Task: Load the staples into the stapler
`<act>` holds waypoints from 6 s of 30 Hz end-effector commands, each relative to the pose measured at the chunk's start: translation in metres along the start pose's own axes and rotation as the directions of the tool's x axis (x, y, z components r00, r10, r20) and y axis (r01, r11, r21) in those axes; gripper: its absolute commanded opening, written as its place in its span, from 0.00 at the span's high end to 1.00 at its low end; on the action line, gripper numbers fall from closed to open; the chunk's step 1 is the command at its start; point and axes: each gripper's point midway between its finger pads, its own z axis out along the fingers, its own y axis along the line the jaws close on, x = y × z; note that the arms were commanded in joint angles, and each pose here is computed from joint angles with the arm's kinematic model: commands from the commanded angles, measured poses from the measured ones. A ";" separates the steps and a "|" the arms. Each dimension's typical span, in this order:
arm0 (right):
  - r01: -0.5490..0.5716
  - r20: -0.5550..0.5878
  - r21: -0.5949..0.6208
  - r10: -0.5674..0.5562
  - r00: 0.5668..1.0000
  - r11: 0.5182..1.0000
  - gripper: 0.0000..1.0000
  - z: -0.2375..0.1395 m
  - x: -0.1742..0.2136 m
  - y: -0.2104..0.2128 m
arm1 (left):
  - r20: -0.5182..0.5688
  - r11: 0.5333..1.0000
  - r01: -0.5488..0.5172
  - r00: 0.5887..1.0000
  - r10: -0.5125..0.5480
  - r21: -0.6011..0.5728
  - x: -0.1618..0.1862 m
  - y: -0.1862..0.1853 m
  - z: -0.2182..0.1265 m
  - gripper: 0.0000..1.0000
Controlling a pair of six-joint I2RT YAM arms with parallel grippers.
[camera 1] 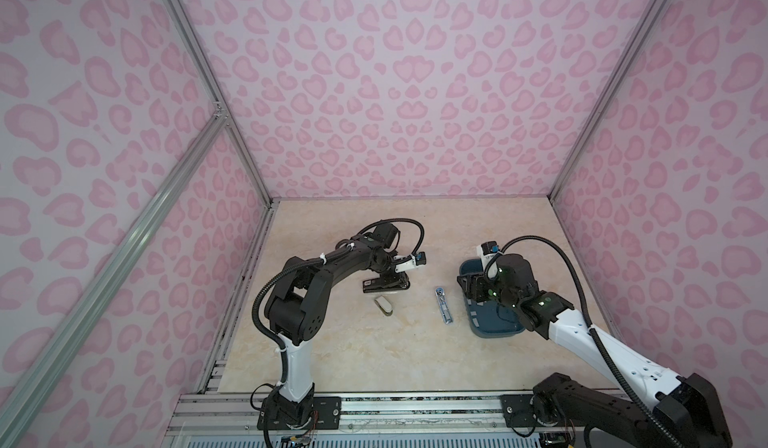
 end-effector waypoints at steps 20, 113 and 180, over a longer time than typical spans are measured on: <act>-0.161 -0.044 -0.320 0.155 0.987 0.934 0.55 0.087 -0.005 0.096 | 0.279 0.990 -0.138 0.951 0.132 0.004 -0.059 -0.050 -0.083 0.96; 0.423 0.125 -0.420 -0.411 0.903 0.803 1.00 0.055 0.055 0.134 | 0.434 0.989 -0.087 0.891 0.131 -0.119 -0.023 0.002 -0.174 0.96; -0.201 -0.195 0.354 0.282 0.939 0.913 0.50 0.017 0.005 -0.040 | 0.898 0.421 0.845 0.419 -0.138 -0.330 -0.021 0.094 -0.352 0.36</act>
